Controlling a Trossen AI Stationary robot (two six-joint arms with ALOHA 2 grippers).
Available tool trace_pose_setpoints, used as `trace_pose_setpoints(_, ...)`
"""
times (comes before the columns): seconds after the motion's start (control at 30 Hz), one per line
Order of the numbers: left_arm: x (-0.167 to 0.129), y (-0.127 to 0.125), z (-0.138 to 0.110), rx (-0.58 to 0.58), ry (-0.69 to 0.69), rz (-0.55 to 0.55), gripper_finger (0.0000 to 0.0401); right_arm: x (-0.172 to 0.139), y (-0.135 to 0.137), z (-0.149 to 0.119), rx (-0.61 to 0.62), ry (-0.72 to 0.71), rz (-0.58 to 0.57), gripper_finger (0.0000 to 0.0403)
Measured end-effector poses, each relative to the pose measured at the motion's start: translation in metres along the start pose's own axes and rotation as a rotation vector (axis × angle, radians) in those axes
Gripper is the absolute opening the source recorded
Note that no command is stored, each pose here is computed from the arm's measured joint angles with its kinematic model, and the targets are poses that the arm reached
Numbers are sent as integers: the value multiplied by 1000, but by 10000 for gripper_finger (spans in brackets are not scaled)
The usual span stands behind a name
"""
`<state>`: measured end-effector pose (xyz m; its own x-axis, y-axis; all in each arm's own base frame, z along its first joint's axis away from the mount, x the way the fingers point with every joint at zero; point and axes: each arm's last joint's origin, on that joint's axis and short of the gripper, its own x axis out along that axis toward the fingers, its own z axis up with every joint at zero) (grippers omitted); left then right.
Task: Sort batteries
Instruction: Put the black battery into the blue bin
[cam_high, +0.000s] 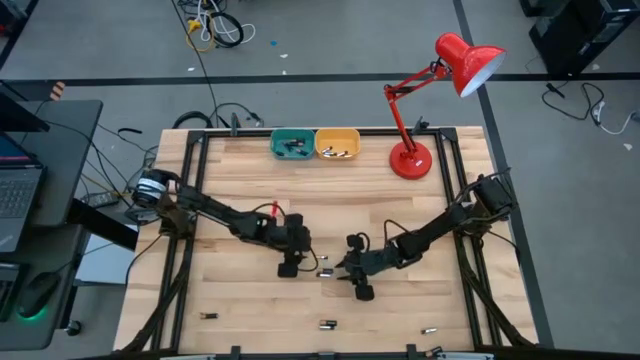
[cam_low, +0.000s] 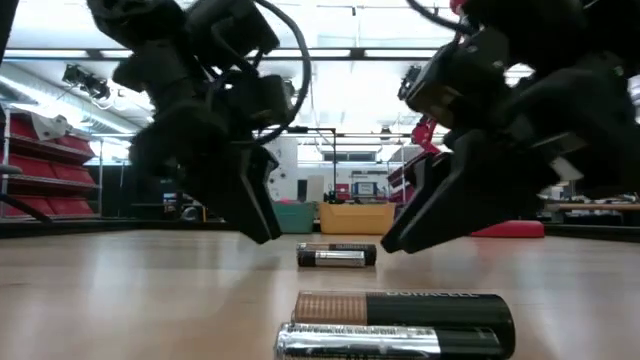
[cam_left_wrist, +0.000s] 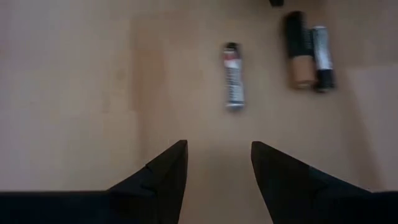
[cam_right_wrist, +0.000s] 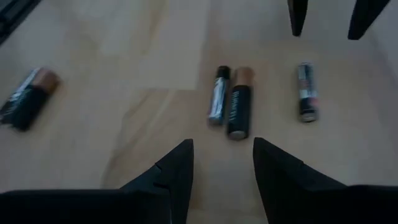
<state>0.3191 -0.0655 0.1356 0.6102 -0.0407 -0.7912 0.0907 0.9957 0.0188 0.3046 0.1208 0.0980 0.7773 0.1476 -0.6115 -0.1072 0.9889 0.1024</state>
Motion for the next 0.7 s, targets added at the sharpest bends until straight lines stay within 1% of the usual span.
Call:
trace_pose_setpoints(0.07, 1, -10, -1, 22, -9, -19, 193, -1, 5, -1, -13, -6, -15, 153)
trace_pose_setpoints(0.13, 5, -19, 0, 35, -36, -39, 193, -2, 10, -3, -46, -20, -63, 153)
trace_pose_setpoints(0.27, 19, -35, -3, 54, -78, -64, 193, -5, 20, -5, -102, -39, -119, 165)
trace_pose_setpoints(0.33, 25, -41, -4, 40, -104, -66, 193, -6, 24, -7, -96, -44, -120, 178)
trace_pose_setpoints(0.47, 32, -45, -8, -14, -97, -41, 193, -9, 34, -10, -72, -39, -96, 207)
trace_pose_setpoints(0.53, 32, -47, -9, -32, -97, -45, 193, -10, 39, -12, -60, -43, -86, 217)
trace_pose_setpoints(0.7, 32, -52, -7, -61, -138, -33, 193, -9, 46, -13, -24, -90, -92, 222)
